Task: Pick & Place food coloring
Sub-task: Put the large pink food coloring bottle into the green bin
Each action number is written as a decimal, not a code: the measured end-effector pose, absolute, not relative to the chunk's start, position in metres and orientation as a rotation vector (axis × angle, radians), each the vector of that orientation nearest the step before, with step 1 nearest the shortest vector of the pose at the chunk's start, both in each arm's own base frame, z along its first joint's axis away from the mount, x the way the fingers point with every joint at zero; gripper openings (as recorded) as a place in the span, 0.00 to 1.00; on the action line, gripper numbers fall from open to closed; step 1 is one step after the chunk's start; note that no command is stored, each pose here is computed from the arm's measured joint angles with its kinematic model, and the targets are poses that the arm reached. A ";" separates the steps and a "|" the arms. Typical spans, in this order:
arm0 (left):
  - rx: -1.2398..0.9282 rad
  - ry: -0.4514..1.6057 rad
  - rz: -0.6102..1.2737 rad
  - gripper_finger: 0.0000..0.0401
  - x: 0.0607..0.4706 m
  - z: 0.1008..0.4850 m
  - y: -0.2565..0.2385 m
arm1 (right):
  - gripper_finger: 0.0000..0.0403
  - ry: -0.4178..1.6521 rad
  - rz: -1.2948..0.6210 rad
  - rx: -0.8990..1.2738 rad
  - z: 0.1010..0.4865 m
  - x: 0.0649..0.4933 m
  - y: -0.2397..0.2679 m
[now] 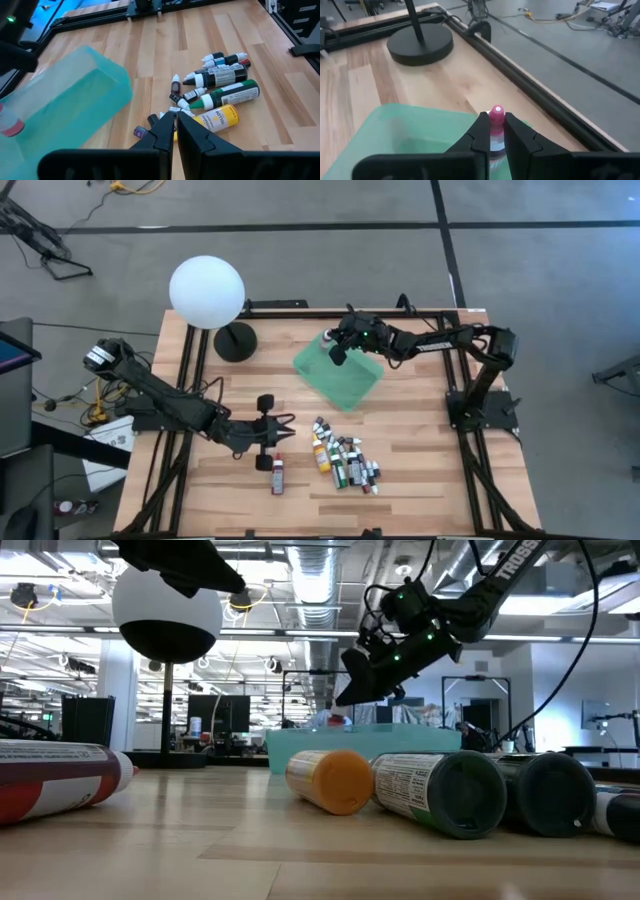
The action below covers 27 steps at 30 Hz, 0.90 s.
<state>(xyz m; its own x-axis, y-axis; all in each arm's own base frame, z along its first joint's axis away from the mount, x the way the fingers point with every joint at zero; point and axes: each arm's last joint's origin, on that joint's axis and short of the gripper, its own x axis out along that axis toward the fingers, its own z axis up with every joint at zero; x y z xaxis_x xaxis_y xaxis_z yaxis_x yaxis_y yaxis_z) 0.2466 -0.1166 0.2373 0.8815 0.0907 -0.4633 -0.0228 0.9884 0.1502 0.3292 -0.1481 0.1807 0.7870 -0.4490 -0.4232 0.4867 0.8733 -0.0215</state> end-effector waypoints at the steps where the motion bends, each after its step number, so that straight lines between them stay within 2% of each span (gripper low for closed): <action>1: 0.142 0.489 0.062 0.04 0.247 0.237 -0.116 | 0.07 0.431 -0.506 0.089 0.181 0.329 -0.149; 27: 0.130 0.491 0.068 0.04 0.247 0.237 -0.115 | 0.09 0.517 -0.462 0.085 0.173 0.342 -0.157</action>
